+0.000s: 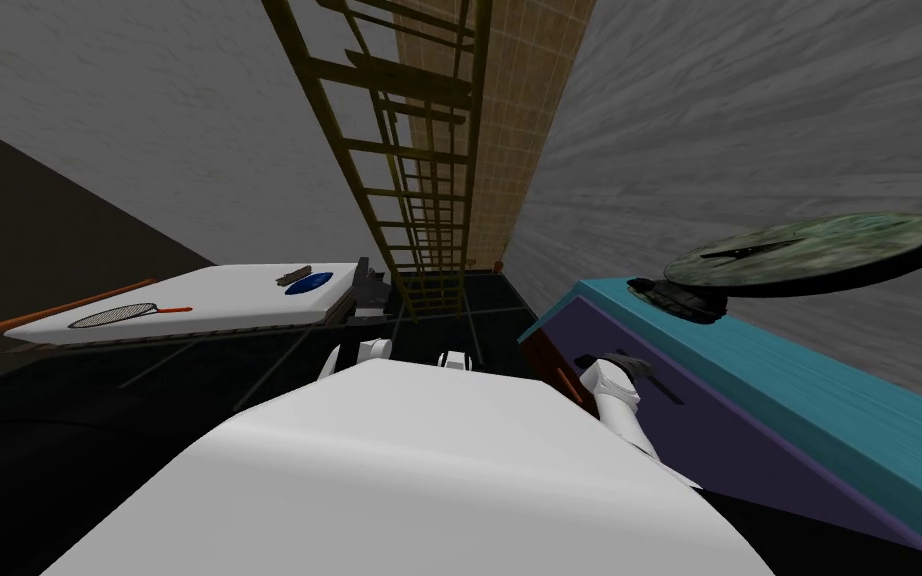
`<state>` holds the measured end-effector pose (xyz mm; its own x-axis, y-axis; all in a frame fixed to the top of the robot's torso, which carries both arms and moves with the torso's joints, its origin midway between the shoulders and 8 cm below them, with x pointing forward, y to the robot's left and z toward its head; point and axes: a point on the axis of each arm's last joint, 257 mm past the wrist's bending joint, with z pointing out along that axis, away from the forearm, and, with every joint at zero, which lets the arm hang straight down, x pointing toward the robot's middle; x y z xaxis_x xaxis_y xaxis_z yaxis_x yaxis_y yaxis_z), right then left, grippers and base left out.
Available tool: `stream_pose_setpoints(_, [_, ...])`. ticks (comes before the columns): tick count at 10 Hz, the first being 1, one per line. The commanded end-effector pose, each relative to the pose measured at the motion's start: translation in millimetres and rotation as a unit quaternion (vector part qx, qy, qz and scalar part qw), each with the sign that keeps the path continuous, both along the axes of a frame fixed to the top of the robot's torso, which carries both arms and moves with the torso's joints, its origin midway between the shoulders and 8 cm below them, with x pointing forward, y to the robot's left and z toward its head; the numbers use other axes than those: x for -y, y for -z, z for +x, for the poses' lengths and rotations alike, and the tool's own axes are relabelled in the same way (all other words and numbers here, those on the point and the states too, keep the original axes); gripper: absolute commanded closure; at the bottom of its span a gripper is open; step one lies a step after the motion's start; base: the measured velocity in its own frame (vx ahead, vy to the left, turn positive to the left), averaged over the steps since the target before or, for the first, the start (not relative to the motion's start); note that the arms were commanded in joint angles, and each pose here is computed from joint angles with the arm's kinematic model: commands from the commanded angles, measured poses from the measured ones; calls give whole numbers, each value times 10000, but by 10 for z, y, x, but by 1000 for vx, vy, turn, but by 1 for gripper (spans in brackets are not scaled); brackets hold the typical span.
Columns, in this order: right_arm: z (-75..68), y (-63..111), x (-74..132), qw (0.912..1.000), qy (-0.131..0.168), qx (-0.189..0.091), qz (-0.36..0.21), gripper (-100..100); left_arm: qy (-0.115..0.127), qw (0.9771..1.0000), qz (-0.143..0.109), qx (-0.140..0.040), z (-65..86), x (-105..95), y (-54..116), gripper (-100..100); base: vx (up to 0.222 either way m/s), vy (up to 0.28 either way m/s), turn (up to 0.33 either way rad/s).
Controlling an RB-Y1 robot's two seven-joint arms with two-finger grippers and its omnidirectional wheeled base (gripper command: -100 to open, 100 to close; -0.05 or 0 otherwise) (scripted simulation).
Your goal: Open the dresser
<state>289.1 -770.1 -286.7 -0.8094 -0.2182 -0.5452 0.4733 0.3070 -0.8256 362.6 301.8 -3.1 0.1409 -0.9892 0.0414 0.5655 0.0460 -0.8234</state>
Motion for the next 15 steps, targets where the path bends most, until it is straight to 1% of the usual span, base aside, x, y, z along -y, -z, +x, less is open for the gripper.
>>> stream_pose_setpoints(1, [17, -1, 5, 10000, -9, -3, 18, 100, 0, 10000, -1, 0, 0, 0, 0, 0, -62, 192, -14])
stream_pose_setpoints(4, [25, -15, 13, 10000, -11, 4, 15, 100, 0, 10000, 0, 0, 0, 0, 0, 0, -48, 149, -3])
stream_pose_setpoints(5, [52, -7, -26, 9999, -41, 90, 46, -100, 0, 10000, 1, 0, 0, 0, 0, 0, -102, 14, -43])
stream_pose_setpoints(7, [74, 0, -61, 9998, -65, 172, 74, -100, 0, 10000, 1, 0, 0, 0, 0, 0, -159, -26, -37])
stream_pose_setpoints(8, [67, -8, -50, 9999, -58, 142, 61, -100, 0, 10000, 2, 0, 0, 0, 0, 0, -78, -21, -9])
stream_pose_setpoints(10, [58, -6, -45, 9999, -52, 144, 67, -100, -1, 10000, 3, -1, 0, -1, 0, 0, 12, -89, 2])
stream_pose_setpoints(11, [58, -12, -41, 9999, -50, 146, 61, 100, -1, 10000, 2, -1, 0, -1, 0, 0, -2, -7, 11])
stream_pose_setpoints(15, [116, -80, -13, 9998, -76, 179, 55, 100, 1, 10000, -1, 1, 0, 1, -1, 0, -57, 168, -6])
